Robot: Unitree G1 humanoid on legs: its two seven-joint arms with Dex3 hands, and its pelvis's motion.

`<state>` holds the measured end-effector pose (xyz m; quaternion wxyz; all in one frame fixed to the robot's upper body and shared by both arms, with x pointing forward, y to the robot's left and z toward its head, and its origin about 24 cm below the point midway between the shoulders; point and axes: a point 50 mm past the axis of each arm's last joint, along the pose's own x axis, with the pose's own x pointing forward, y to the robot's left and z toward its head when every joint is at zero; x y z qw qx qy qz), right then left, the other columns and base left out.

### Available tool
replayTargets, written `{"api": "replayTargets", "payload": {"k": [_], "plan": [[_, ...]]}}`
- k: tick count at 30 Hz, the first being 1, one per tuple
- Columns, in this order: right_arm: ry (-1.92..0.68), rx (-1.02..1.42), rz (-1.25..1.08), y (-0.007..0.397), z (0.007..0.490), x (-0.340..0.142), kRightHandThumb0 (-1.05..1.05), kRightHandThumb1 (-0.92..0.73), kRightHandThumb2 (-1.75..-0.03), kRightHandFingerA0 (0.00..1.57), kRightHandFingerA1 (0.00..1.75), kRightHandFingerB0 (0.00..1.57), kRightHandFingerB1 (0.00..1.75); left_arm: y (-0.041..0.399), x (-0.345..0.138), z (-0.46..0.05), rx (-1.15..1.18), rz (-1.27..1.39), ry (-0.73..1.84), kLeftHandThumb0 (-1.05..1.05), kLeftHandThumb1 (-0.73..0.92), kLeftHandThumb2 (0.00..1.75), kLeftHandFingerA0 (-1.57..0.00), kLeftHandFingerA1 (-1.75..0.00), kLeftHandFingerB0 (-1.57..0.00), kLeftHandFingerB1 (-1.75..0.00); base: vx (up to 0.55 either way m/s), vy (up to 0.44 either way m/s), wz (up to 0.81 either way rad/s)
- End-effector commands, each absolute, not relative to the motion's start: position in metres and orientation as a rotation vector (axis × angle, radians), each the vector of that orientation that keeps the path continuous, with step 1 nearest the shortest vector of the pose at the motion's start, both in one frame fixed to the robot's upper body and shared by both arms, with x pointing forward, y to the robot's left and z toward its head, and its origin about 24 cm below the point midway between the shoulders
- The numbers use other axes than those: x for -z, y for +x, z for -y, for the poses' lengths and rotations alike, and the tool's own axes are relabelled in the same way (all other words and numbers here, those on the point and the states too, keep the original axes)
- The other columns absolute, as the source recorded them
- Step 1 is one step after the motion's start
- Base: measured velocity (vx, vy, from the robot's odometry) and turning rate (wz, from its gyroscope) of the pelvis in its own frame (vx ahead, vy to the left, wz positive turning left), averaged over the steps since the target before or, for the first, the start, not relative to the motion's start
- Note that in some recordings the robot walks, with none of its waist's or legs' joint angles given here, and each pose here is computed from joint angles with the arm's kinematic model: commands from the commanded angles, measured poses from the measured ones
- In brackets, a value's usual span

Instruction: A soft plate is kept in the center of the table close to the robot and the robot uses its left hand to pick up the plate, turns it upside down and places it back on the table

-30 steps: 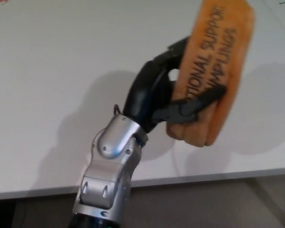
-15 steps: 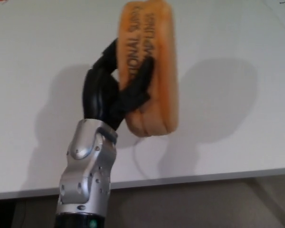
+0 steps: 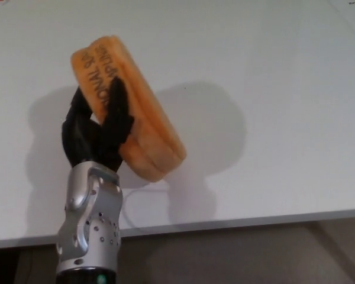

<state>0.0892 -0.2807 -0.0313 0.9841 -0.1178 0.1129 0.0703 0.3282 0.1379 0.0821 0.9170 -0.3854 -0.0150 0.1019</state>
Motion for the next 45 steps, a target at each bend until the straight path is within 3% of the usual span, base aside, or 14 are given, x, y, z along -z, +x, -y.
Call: {"api": "replayTargets", "payload": {"k": [1,10,11,17,18,19,22,23,29,38,40,43,44,45], "plan": [[-0.278,-0.156,-0.264,0.087,0.289,0.031,-0.61,-0.87,-0.66,0.45,0.45,0.28,0.32,0.31,-0.062,-0.075,-0.77,-0.335,-1.836,-0.41,0.61,0.96,-1.23,-1.43,-0.55,-1.0,0.0,0.0,0.0],[-0.263,-0.154,-0.258,0.09,0.29,0.031,-0.62,-0.86,-0.66,0.47,0.45,0.28,0.32,0.309,-0.052,-0.075,-0.834,-0.428,-1.817,-0.46,0.61,0.94,-1.21,-1.46,-0.61,-1.11,0.0,0.0,0.0],[-0.279,-0.154,-0.254,0.09,0.29,0.03,-0.62,-0.87,-0.66,0.47,0.45,0.28,0.33,0.308,-0.05,-0.075,-0.852,-0.456,-1.786,-0.36,0.87,0.62,-0.96,-1.75,-0.39,-1.65,0.0,0.0,0.0],[-0.271,-0.153,-0.257,0.092,0.29,0.03,-0.63,-0.86,-0.66,0.46,0.44,0.28,0.33,0.302,-0.036,-0.072,-0.871,-0.539,-1.744,-0.34,0.85,0.63,-0.93,-1.75,-0.37,-1.48,0.0,0.0,0.0],[-0.265,-0.151,-0.258,0.092,0.29,0.03,-0.63,-0.86,-0.66,0.46,0.45,0.28,0.33,0.298,-0.03,-0.069,-0.863,-0.563,-1.726,-0.33,0.85,0.64,-0.92,-1.75,-0.38,-1.25,0.0,0.0,0.0],[-0.26,-0.151,-0.26,0.092,0.29,0.03,-0.64,-0.85,-0.66,0.45,0.44,0.28,0.33,0.295,-0.024,-0.066,-0.858,-0.593,-1.699,-0.38,0.68,1.03,-1.16,-1.36,-0.44,-0.83,0.0,0.0,0.0],[-0.258,-0.151,-0.258,0.093,0.291,0.029,-0.64,-0.85,-0.66,0.45,0.44,0.28,0.32,0.291,-0.017,-0.062,-0.849,-0.657,-1.658,-0.38,0.67,1.02,-1.16,-1.36,-0.47,-0.86,0.0,0.0,0.0],[-0.261,-0.147,-0.253,0.094,0.291,0.027,-0.63,-0.85,-0.66,0.45,0.45,0.28,0.33,0.286,-0.01,-0.056,-0.841,-0.722,-1.628,-0.27,0.78,0.7,-0.94,-1.75,-0.3,-0.76,0.0,0.0,0.0],[-0.25,-0.152,-0.256,0.094,0.291,0.026,-0.63,-0.85,-0.66,0.45,0.45,0.29,0.33,0.265,0.01,-0.033,-0.728,-0.897,-1.457,-0.29,0.79,0.63,-0.99,-1.75,-0.36,-0.57,0.0,0.0,0.0],[-0.272,-0.154,-0.244,0.097,0.292,0.026,-0.64,-0.85,-0.66,0.46,0.45,0.29,0.34,0.234,0.031,0.007,-0.553,-1.097,-1.299,-0.3,0.74,0.7,-0.99,-1.75,-0.55,-0.77,0.0,0.0,0.0],[-0.267,-0.156,-0.25,0.097,0.291,0.025,-0.64,-0.85,-0.66,0.46,0.45,0.29,0.34,0.226,0.033,0.018,-0.448,-1.14,-1.237,-0.29,0.71,0.72,-1.04,-1.75,-0.35,-0.53,0.0,0.0,0.0],[-0.286,-0.16,-0.245,0.098,0.292,0.025,-0.64,-0.86,-0.66,0.45,0.44,0.27,0.33,0.215,0.035,0.034,-0.396,-1.173,-1.162,-0.33,0.53,0.87,-1.27,-1.45,-0.46,-0.69,0.0,0.0,0.0],[-0.286,-0.158,-0.245,0.098,0.292,0.025,-0.63,-0.86,-0.66,0.45,0.44,0.28,0.33,0.214,0.034,0.036,-0.401,-1.173,-1.141,-0.17,0.66,0.59,-0.95,-1.75,-0.51,-1.13,0.0,0.0,0.0],[-0.286,-0.156,-0.244,0.098,0.292,0.025,-0.63,-0.86,-0.66,0.45,0.44,0.28,0.33,0.212,0.034,0.038,-0.405,-1.172,-1.117,-0.17,0.66,0.59,-0.95,-1.75,-0.51,-1.13,0.0,0.0,0.0]]}}
